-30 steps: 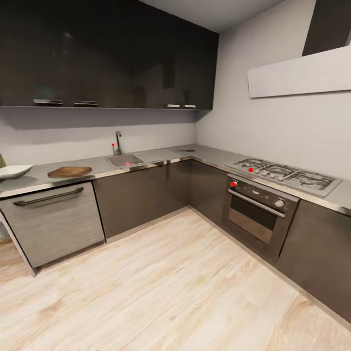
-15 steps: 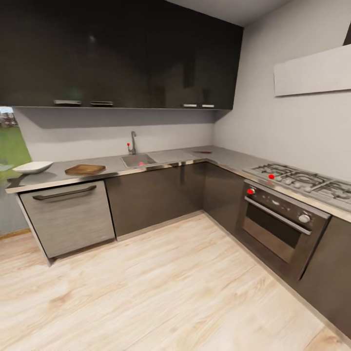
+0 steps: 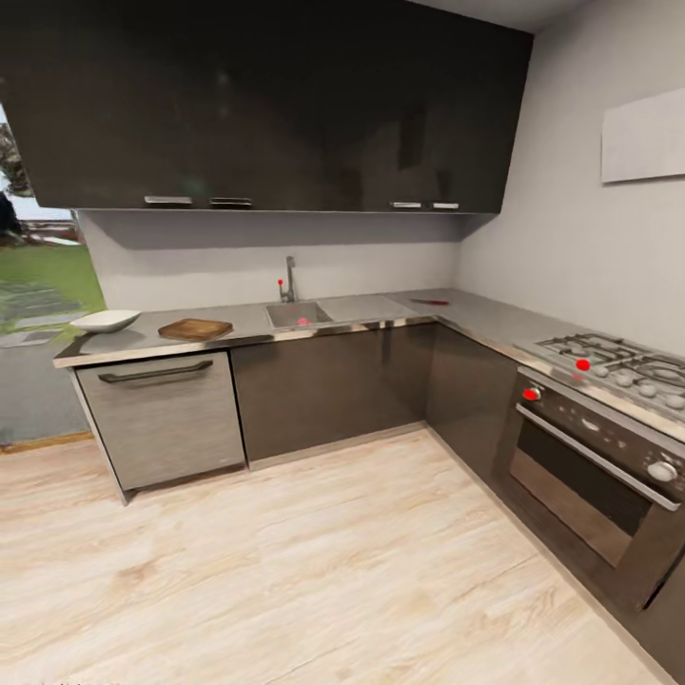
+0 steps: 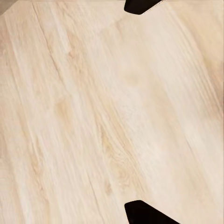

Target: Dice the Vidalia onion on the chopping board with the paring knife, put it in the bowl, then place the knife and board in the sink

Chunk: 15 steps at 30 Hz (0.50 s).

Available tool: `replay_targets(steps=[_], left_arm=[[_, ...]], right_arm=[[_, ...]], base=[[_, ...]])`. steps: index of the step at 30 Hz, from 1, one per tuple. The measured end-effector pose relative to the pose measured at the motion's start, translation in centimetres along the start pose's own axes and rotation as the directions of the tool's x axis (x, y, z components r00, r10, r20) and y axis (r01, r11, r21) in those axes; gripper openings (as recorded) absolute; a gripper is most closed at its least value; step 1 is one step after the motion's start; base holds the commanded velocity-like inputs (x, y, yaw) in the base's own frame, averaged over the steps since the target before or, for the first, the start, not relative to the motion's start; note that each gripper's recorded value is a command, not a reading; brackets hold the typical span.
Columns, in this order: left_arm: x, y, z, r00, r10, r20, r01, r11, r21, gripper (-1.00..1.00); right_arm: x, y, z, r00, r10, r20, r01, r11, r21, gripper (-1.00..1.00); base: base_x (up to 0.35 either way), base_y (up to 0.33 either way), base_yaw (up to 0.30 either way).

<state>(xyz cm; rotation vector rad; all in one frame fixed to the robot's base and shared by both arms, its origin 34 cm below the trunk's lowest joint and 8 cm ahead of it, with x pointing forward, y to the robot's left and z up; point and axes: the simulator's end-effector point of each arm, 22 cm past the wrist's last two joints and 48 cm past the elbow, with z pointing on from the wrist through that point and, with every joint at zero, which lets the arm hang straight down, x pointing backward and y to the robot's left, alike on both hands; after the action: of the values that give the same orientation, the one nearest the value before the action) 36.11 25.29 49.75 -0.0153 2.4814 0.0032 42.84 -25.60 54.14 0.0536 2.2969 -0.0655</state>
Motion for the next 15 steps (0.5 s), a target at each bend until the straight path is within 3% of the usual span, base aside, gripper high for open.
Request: replay_targets(steps=[15], left_arm=[[0.06,-0.02,-0.01,1.000,-0.001,-0.001,0.001,1.000,0.000,1.00]], right_arm=[[0.00,0.00,0.00,1.000,0.000,0.000,0.000,1.000,0.000,1.00]], base=[[0.207,-0.216,0.266]])
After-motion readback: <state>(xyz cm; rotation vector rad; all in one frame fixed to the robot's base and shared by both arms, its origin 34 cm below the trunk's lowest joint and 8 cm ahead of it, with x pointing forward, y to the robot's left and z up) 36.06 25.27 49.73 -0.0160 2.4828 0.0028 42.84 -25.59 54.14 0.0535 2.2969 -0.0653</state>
